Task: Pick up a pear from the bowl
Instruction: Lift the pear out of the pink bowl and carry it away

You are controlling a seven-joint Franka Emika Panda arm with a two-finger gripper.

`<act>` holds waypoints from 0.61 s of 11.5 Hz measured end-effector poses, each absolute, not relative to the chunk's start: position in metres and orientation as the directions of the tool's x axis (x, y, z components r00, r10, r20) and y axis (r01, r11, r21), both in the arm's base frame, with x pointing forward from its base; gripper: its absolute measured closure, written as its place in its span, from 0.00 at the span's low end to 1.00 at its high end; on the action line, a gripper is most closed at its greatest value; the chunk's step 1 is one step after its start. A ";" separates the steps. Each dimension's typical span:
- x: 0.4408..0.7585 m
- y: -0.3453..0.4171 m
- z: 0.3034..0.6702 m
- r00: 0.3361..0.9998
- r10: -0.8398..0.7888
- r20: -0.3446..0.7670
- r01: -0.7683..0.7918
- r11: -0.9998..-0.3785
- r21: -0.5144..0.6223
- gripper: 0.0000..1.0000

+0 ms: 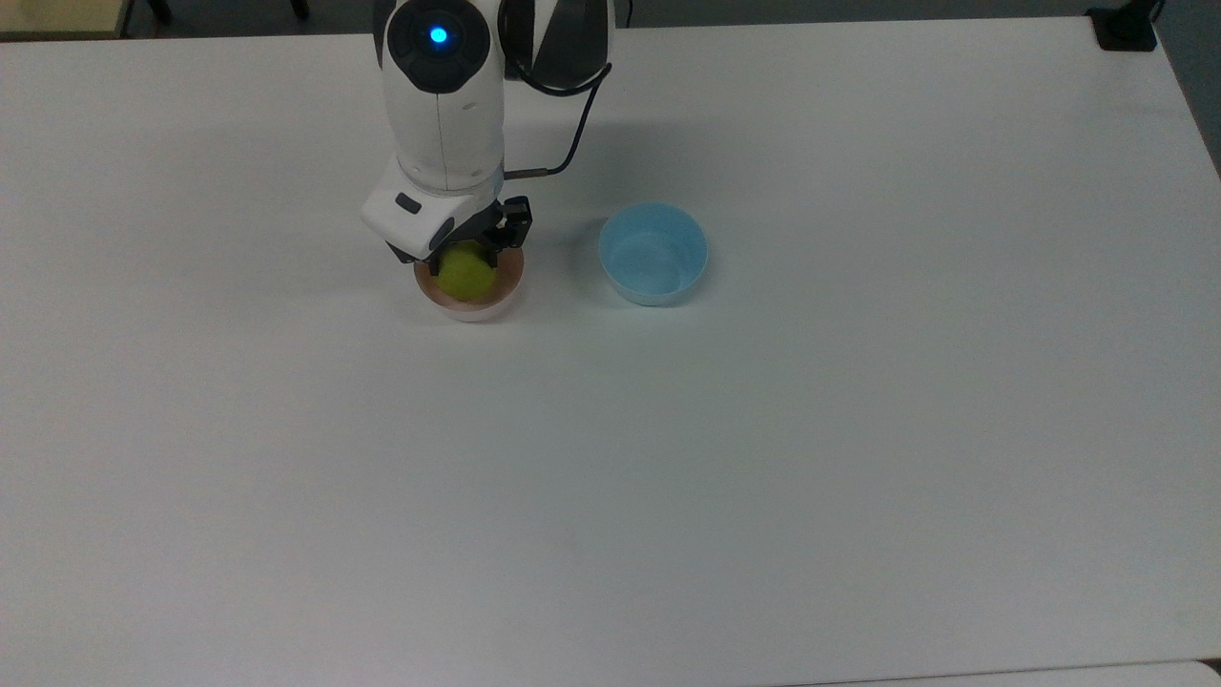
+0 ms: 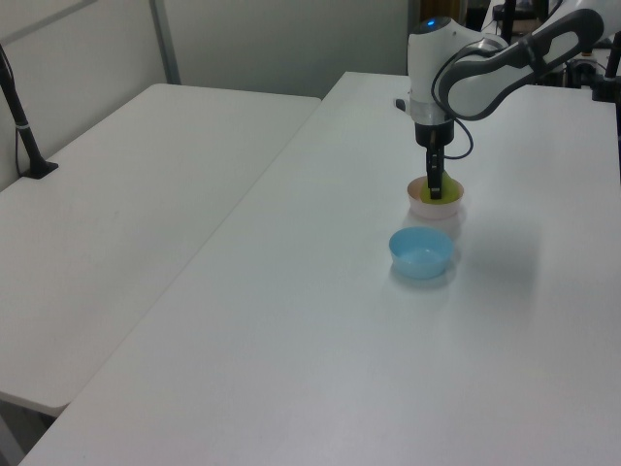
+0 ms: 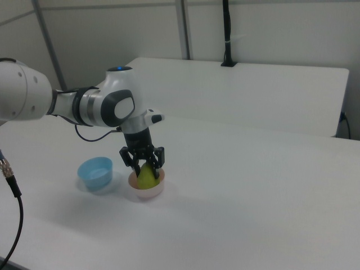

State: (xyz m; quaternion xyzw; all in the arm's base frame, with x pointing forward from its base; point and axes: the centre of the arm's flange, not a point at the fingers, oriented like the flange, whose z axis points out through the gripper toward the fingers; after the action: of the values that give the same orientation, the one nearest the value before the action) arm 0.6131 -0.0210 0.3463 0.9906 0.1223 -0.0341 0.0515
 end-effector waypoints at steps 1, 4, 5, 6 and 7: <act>0.614 -0.021 0.356 0.972 0.228 -0.062 0.233 -0.967 0.098 0.38; 0.612 -0.018 0.401 0.982 0.188 -0.002 0.187 -0.976 0.110 0.38; 0.611 -0.019 0.416 0.984 0.180 0.001 0.179 -0.978 0.112 0.38; 0.610 -0.022 0.438 0.985 0.171 0.003 0.169 -0.979 0.114 0.38; 0.610 -0.026 0.454 0.987 0.161 0.005 0.159 -0.981 0.115 0.38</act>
State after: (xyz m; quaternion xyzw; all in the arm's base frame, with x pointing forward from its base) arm 0.6096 -0.0264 0.4541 0.9951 0.0802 0.0073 0.0574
